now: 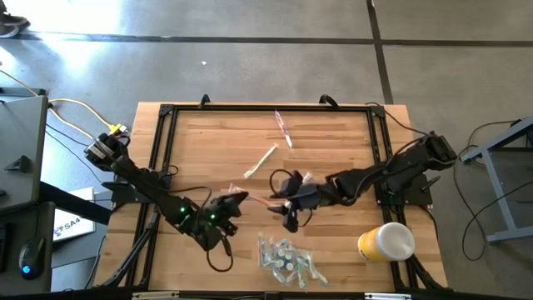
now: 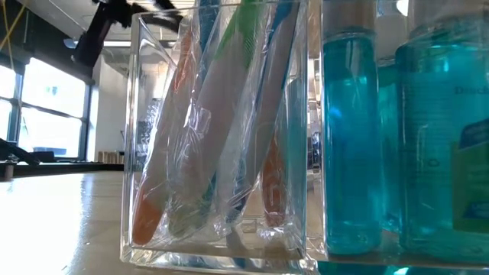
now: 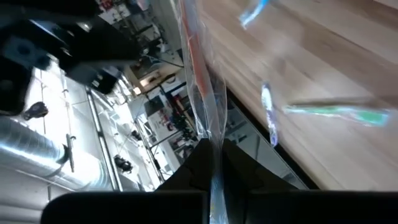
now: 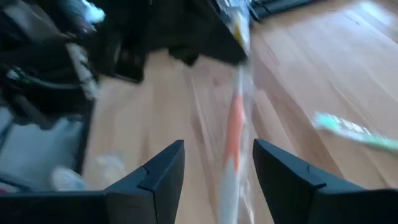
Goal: Pick & Place toothbrushing station
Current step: Put the orange toothbrush into the transparent organizer
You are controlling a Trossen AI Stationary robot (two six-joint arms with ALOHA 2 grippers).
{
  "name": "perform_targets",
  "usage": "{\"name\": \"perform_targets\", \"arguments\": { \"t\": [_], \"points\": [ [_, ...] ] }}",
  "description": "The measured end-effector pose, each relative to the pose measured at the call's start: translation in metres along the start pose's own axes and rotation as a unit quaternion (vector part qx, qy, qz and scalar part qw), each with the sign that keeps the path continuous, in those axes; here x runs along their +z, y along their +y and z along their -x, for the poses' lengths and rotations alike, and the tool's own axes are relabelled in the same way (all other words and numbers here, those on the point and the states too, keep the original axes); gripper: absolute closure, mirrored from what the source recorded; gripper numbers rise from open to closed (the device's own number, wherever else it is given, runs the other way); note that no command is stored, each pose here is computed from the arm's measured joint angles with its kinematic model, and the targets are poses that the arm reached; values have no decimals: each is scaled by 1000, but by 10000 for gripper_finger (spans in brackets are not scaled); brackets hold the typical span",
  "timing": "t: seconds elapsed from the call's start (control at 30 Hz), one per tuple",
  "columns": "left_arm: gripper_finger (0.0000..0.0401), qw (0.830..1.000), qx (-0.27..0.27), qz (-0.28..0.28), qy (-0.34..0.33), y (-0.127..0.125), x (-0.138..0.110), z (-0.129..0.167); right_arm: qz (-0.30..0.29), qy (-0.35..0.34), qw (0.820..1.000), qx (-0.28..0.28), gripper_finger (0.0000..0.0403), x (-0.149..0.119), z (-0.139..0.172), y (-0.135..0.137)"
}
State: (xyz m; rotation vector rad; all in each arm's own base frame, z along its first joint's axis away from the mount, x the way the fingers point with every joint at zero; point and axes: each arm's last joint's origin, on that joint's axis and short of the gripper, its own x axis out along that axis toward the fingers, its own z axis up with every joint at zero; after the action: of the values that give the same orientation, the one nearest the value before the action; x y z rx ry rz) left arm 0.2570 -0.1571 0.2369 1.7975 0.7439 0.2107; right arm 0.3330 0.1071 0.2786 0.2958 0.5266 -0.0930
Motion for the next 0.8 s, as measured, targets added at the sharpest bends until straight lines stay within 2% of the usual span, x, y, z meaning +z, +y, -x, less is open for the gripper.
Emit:
{"name": "perform_targets", "arguments": {
  "t": [0.07,0.2,0.33,0.53,0.8],
  "points": [
    [396,1000,1,7,3,6,-1,-4,-5,-9,1000,17,220,6,-3,-5],
    [396,1000,-6,-2,12,7,-2,-12,-12,-3,1000,10,216,11,-7,-17],
    [396,1000,-9,-4,25,11,-6,-23,-16,2,1000,-2,197,12,-10,-25],
    [396,1000,3,6,11,19,-7,-32,-19,2,1000,-16,167,15,-12,-35],
    [396,999,25,6,-19,26,-3,-32,-4,7,1000,-3,181,19,-14,-42]
  ]
}}
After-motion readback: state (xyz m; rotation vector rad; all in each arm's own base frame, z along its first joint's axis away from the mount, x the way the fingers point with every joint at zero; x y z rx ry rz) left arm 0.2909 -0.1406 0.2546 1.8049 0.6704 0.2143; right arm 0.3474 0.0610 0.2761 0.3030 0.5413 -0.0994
